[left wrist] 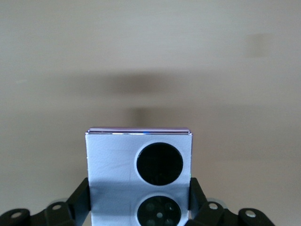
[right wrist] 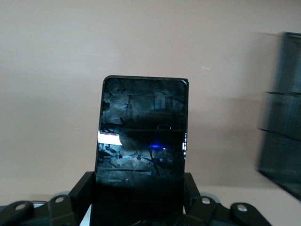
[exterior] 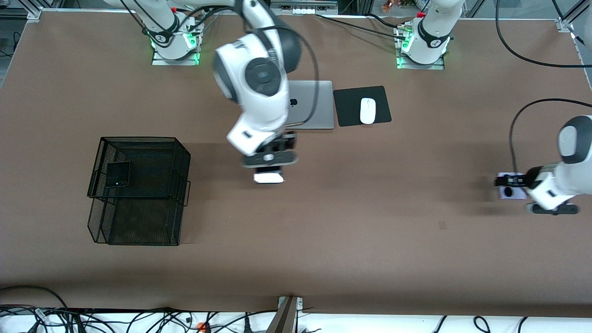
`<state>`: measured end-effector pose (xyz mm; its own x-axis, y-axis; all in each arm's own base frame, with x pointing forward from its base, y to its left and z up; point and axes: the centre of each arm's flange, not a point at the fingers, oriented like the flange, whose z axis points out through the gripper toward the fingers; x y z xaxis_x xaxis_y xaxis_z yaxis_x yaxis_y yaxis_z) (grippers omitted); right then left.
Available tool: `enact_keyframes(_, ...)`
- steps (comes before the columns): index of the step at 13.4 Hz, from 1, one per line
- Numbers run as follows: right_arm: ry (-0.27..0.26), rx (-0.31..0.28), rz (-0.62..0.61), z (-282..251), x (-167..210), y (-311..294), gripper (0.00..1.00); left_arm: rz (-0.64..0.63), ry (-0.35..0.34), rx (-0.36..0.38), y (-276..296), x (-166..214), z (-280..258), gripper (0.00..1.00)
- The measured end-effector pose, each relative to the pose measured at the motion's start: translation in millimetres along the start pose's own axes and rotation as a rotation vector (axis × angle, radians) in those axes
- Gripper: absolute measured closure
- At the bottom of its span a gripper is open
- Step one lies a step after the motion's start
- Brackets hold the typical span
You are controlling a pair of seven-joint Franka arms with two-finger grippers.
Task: Place phones with both arms
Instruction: 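Carry the slab phone basketward while the left gripper lifts the white phone, then release the slab phone in the basket while the left gripper releases the white phone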
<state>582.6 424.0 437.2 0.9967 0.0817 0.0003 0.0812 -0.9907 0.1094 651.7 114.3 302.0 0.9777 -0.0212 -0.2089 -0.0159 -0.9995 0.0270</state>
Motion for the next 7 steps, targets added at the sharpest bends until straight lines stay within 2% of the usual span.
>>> enact_keyframes(3,-0.056,-0.012,0.008,-2,10,119,0.21,0.097,-0.015,-0.035,127,7,-9,0.16)
enact_keyframes(7,-0.082,0.057,-0.023,12,-5,277,0.21,0.081,-0.027,-0.037,342,-17,10,0.16)
